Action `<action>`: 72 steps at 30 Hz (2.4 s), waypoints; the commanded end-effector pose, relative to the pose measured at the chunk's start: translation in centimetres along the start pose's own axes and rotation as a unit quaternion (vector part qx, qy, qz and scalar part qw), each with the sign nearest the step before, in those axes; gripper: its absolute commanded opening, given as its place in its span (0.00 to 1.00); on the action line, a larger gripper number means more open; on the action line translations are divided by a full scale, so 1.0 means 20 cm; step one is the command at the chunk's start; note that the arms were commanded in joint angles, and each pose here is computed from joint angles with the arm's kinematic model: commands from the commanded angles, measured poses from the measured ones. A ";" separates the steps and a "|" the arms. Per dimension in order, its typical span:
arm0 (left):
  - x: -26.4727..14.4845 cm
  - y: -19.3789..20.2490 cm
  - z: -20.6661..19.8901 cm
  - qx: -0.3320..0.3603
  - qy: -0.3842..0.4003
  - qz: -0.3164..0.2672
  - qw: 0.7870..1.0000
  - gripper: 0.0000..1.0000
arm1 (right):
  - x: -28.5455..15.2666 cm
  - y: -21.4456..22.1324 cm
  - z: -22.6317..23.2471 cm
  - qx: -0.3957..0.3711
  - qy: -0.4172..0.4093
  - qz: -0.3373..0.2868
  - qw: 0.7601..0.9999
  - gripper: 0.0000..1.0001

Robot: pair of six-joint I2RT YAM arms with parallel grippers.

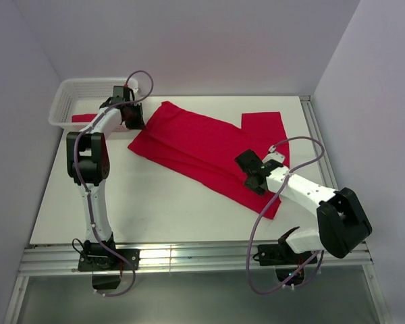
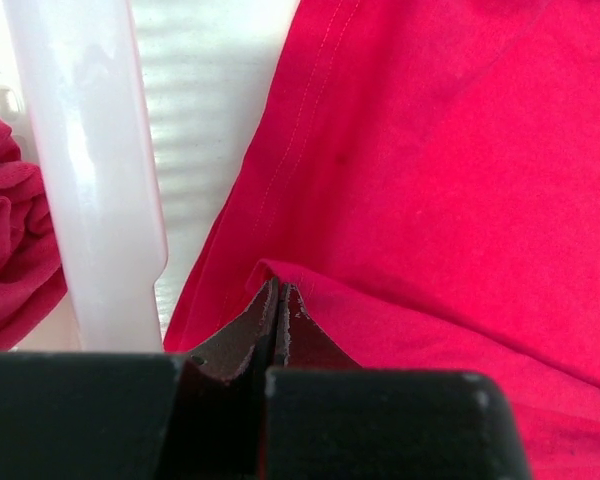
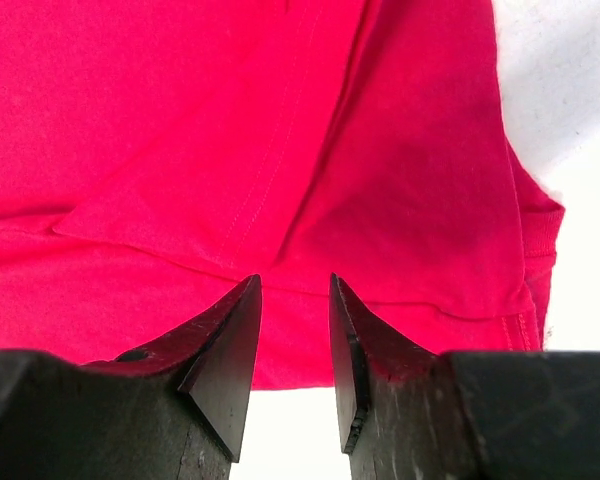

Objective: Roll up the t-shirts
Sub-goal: Fold the tshirt

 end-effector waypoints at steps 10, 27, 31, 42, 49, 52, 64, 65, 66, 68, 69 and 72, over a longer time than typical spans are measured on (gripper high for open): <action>-0.10 -0.13 0.14 0.008 -0.059 -0.019 0.998 0.01 | 0.06 -0.02 0.01 0.014 0.006 -0.006 1.000 0.50; -0.07 -0.08 0.14 0.010 -0.056 -0.007 0.998 0.00 | 0.15 0.07 0.14 0.049 -0.026 0.027 0.998 0.43; -0.08 -0.09 0.14 0.010 -0.054 -0.008 0.998 0.00 | 0.16 0.07 0.14 0.052 -0.018 0.023 0.998 0.34; -0.09 -0.09 0.13 0.010 -0.052 -0.009 0.999 0.00 | 0.08 -0.07 0.22 0.057 -0.022 -0.021 0.998 0.06; -0.07 -0.08 0.13 0.011 -0.053 -0.005 0.998 0.00 | 0.12 -0.19 0.43 0.042 -0.037 -0.030 0.998 0.09; -0.06 -0.07 0.13 0.011 -0.052 -0.003 0.999 0.00 | 0.15 -0.26 0.49 0.038 -0.036 -0.050 0.997 0.27; -0.04 -0.06 0.15 0.011 -0.060 0.002 0.998 0.01 | 0.14 -0.38 0.54 0.048 -0.062 -0.071 0.994 0.47; -0.03 -0.05 0.16 0.012 -0.061 0.005 0.998 0.01 | 0.13 -0.38 0.53 0.046 -0.068 -0.069 0.994 0.47; -0.03 -0.06 0.16 0.012 -0.063 0.006 0.998 0.02 | 0.10 -0.39 0.52 0.050 -0.077 -0.069 0.993 0.47; -0.01 -0.08 0.19 0.014 -0.074 0.007 0.997 0.03 | 0.08 -0.37 0.48 0.049 -0.081 -0.065 0.993 0.47; -0.01 -0.09 0.19 0.014 -0.074 0.007 0.997 0.05 | 0.09 -0.34 0.44 0.042 -0.079 -0.060 0.994 0.47; 0.00 -0.11 0.18 0.013 -0.070 0.006 0.997 0.25 | 0.06 -0.28 0.39 0.035 -0.091 -0.052 0.994 0.47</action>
Point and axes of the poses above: each gripper's point midway between its finger pads, its own x axis out along the fingers, its own z axis along the line the jaws close on, y = z × x, the point moved 2 cm from there along -x, back along the fingers, and after that the axes turned 15 degrees about x, right-handed, at the moved point
